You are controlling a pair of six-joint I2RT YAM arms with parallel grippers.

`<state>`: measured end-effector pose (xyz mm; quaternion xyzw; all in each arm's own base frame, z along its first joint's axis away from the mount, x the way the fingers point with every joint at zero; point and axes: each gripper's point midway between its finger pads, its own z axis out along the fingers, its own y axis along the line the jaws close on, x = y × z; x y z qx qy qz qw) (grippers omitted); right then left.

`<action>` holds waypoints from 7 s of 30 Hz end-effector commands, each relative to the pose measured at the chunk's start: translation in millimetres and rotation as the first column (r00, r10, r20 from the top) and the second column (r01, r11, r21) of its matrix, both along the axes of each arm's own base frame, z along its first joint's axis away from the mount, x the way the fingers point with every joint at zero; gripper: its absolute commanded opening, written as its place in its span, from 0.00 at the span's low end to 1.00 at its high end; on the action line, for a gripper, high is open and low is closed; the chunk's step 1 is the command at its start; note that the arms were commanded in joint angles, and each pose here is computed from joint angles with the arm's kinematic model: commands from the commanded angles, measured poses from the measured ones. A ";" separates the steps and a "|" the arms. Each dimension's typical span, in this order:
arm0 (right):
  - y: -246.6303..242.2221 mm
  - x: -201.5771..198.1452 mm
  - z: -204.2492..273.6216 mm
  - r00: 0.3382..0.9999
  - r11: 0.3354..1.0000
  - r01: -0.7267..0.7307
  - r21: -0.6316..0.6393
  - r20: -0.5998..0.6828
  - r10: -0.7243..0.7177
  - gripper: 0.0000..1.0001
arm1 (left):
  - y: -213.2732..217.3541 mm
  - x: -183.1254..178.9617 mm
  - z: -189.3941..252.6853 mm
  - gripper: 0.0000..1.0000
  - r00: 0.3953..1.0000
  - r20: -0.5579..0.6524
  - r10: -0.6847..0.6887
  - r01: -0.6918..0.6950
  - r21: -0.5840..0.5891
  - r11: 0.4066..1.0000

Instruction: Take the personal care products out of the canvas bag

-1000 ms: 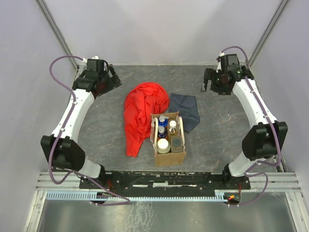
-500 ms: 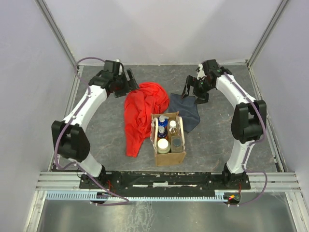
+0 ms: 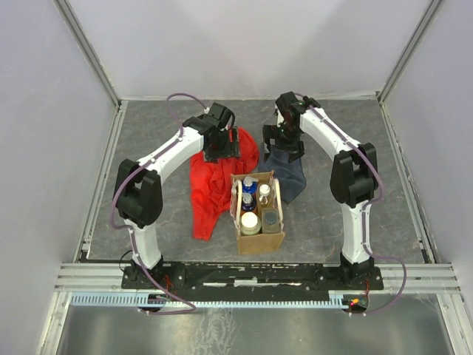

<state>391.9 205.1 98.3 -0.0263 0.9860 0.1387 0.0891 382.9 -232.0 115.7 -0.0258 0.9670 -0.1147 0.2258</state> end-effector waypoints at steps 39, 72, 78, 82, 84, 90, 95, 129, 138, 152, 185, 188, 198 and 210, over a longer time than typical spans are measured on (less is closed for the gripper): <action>-129.2 75.1 -113.1 0.959 0.904 0.211 -0.373 -0.101 -0.266 1.00 | 158.7 57.4 -89.8 0.89 0.890 -0.199 0.409 -0.369 0.208 0.906; -124.5 80.2 1.5 0.949 0.935 0.307 -0.177 0.127 -0.287 1.00 | 142.2 67.9 39.2 0.91 0.941 0.056 0.335 -0.335 -0.004 0.942; -114.1 43.0 30.6 0.961 0.948 0.241 -0.210 0.190 -0.202 1.00 | 95.4 34.5 58.9 0.91 0.968 0.091 0.233 -0.229 -0.051 0.972; -100.4 0.9 76.9 0.924 0.953 0.257 -0.157 0.328 -0.196 1.00 | 80.3 1.1 66.7 0.90 0.967 0.126 0.220 -0.212 -0.071 0.975; -84.7 -24.1 96.2 0.896 0.969 0.238 -0.070 0.402 -0.191 1.00 | 76.5 -23.2 63.3 0.90 0.961 0.135 0.241 -0.230 -0.092 0.969; -74.1 -92.1 113.6 0.899 0.986 0.168 0.006 0.408 -0.156 1.00 | 55.5 -70.4 90.0 0.90 0.951 0.211 0.225 -0.175 -0.233 0.957; -60.1 -126.0 128.6 0.911 0.994 0.099 0.040 0.398 -0.107 1.00 | 41.0 -100.0 96.1 0.90 0.965 0.197 0.174 -0.127 -0.227 0.966; 81.7 -181.6 175.9 0.884 0.908 -0.314 0.278 0.433 0.174 1.00 | -71.1 -158.8 253.7 0.90 0.927 0.375 -0.015 0.234 -0.545 0.805; 38.3 -182.0 136.4 0.920 0.979 -0.178 0.101 0.371 0.129 0.99 | -108.0 -167.8 199.0 0.90 0.952 0.281 -0.118 0.246 -0.479 0.843; 25.1 -182.9 121.6 0.923 0.989 -0.133 0.061 0.371 0.101 1.00 | -9.8 -190.7 118.6 0.21 0.983 0.183 0.024 0.011 -0.185 0.983; 58.6 -159.4 91.9 0.922 0.983 -0.164 0.078 0.365 0.125 0.68 | 9.0 -205.3 72.0 0.04 0.991 0.123 0.056 -0.038 -0.148 0.988; 58.2 -160.5 95.5 0.920 0.983 -0.167 0.080 0.372 0.126 0.69 | 7.2 -205.1 71.5 0.04 0.991 0.122 0.052 -0.033 -0.153 0.988; 55.9 -160.6 62.3 0.933 0.985 -0.165 -0.045 0.317 0.171 0.69 | 0.2 -205.3 68.9 0.04 0.993 0.115 0.035 -0.015 -0.169 0.986; 42.5 -160.9 24.7 0.934 0.925 -0.153 -0.347 0.255 0.250 0.64 | -4.1 -204.6 60.3 0.05 0.993 0.109 0.032 -0.012 -0.178 0.984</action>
